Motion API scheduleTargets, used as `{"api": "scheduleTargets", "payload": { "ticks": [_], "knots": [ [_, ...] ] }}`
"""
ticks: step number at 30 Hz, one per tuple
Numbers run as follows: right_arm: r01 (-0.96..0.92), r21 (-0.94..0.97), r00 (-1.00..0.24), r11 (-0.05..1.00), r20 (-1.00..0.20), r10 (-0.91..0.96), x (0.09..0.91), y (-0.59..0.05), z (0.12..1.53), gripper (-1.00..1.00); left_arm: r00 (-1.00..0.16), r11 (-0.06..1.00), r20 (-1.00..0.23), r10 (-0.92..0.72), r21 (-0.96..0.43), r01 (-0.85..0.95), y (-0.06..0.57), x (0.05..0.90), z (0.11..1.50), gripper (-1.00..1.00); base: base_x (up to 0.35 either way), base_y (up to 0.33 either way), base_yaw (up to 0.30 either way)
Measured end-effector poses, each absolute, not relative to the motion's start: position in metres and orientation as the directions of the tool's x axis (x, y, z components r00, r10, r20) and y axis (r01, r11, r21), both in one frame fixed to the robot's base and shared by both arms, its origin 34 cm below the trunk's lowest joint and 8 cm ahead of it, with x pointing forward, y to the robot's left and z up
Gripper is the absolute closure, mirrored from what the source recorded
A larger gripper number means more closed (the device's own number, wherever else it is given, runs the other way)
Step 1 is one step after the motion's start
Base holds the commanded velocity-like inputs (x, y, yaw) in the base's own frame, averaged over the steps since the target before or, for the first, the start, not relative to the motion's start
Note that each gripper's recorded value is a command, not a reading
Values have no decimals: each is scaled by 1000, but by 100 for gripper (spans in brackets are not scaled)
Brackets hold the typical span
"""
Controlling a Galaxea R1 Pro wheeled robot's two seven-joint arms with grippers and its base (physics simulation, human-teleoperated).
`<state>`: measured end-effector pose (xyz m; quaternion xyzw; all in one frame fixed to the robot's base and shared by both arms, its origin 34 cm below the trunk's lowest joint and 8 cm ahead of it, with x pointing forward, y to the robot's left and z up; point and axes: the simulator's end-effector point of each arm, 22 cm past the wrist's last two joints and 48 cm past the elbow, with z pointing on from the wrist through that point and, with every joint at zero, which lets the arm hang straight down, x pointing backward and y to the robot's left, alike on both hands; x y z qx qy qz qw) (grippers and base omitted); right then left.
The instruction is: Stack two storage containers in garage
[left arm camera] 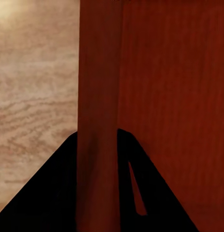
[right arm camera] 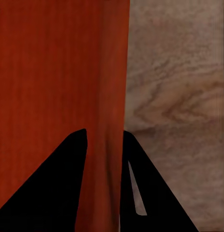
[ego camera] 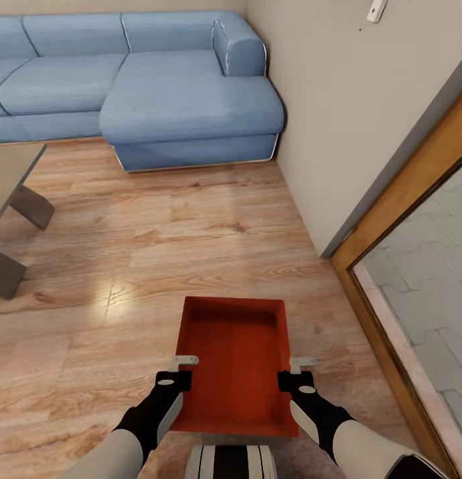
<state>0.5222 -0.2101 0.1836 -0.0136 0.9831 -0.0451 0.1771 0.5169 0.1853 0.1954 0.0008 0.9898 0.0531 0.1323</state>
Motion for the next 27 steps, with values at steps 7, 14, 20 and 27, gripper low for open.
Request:
{"api": "scheduleTargets", "payload": {
  "ticks": [7, 14, 20, 27],
  "knots": [
    [3, -90, -934, 996, -356, -29, 526, -211, 199, 100, -963, 994, -267, 26, 107, -2, 185, 523, 212, 100, 0, 0, 0],
    [5, -90, -933, 996, -358, -28, 529, -211, 214, 100, -963, 994, -270, 27, 107, -2, 185, 528, 227, 100, 0, 0, 0],
    [4, -93, -930, 996, -367, -30, 534, -210, 228, 100, -960, 994, -280, 27, 107, -3, 185, 533, 241, 100, 0, 0, 0],
    [3, -93, -932, 996, -362, -31, 537, -210, 243, 100, -961, 994, -275, 26, 108, -3, 185, 536, 256, 100, 0, 0, 0]
  ]
}}
